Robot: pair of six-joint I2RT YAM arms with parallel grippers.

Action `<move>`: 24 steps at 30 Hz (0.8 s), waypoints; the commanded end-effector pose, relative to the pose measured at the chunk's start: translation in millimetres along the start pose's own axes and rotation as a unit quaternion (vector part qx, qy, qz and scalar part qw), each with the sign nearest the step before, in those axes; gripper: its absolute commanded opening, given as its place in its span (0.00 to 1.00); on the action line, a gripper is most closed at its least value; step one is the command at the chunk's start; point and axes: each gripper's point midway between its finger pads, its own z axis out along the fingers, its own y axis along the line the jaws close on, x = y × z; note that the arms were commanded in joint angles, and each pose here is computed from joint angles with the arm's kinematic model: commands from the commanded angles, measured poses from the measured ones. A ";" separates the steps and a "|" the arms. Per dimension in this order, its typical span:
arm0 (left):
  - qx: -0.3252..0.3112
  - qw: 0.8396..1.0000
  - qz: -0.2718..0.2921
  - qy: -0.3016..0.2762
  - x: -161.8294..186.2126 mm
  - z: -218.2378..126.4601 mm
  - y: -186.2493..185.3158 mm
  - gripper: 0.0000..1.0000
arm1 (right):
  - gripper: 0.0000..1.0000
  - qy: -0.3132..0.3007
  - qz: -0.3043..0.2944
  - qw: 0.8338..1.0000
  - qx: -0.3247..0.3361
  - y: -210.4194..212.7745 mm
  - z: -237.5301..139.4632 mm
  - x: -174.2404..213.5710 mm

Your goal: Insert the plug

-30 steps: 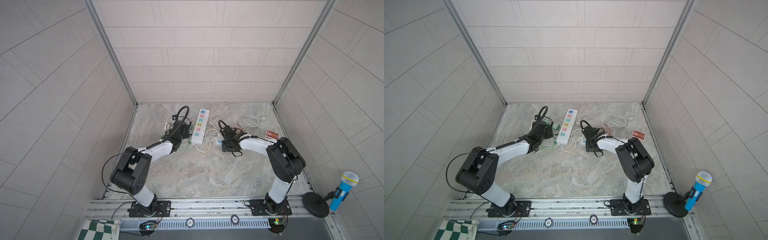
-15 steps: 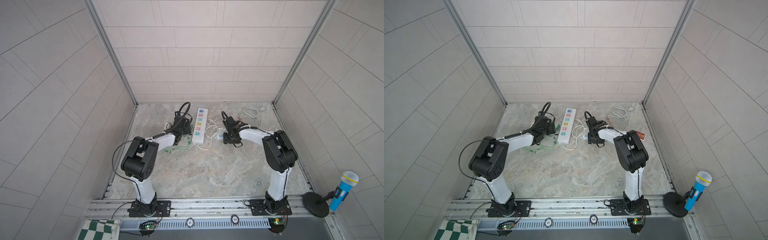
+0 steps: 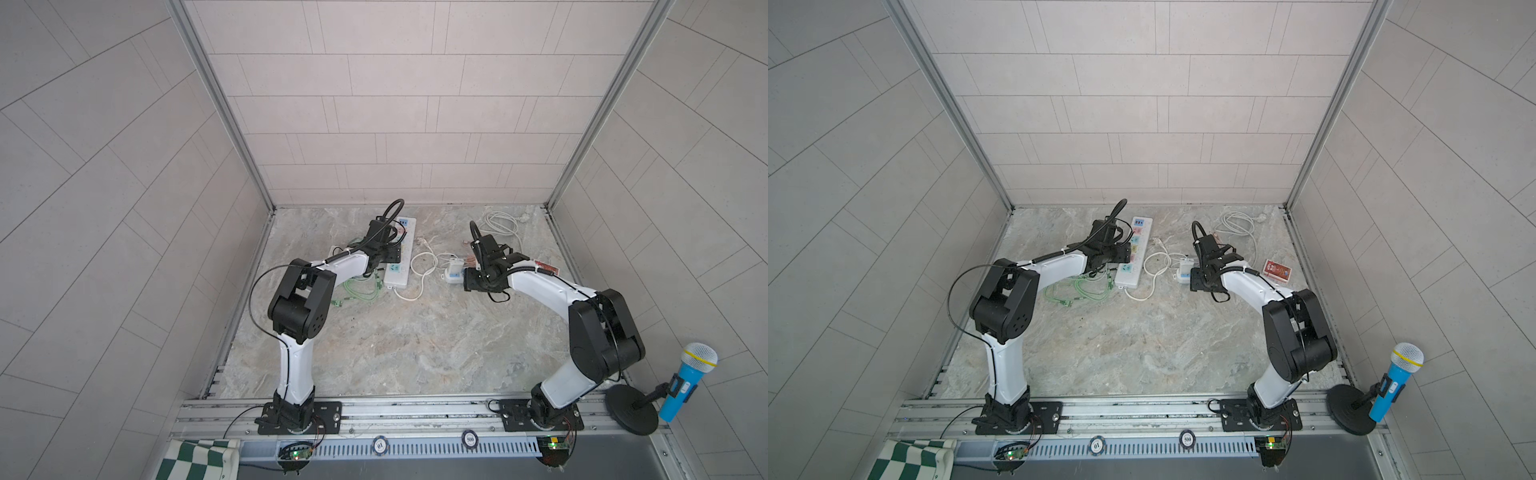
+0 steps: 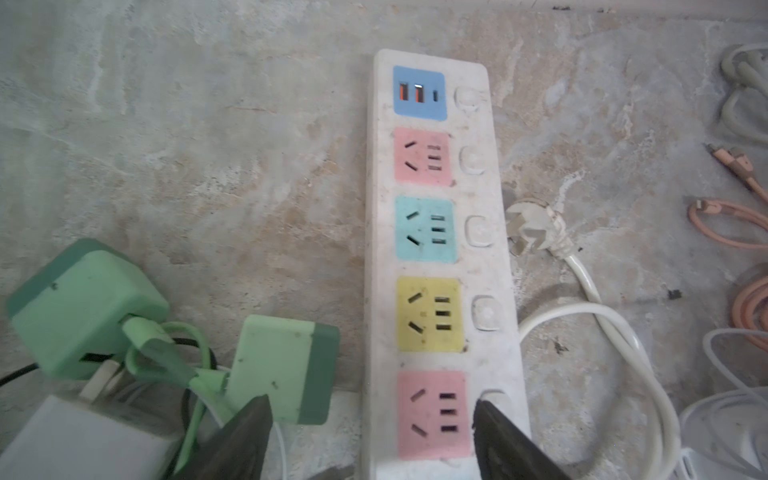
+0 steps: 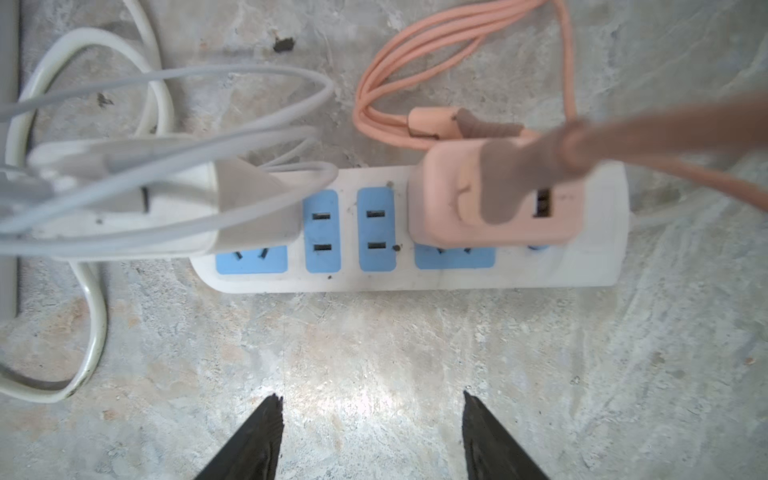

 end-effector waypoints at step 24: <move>-0.059 0.989 0.056 0.125 26.1 56.2 -17.1 0.88 | 0.67 -0.006 -0.024 0.997 -0.076 15.5 -17.5 18.6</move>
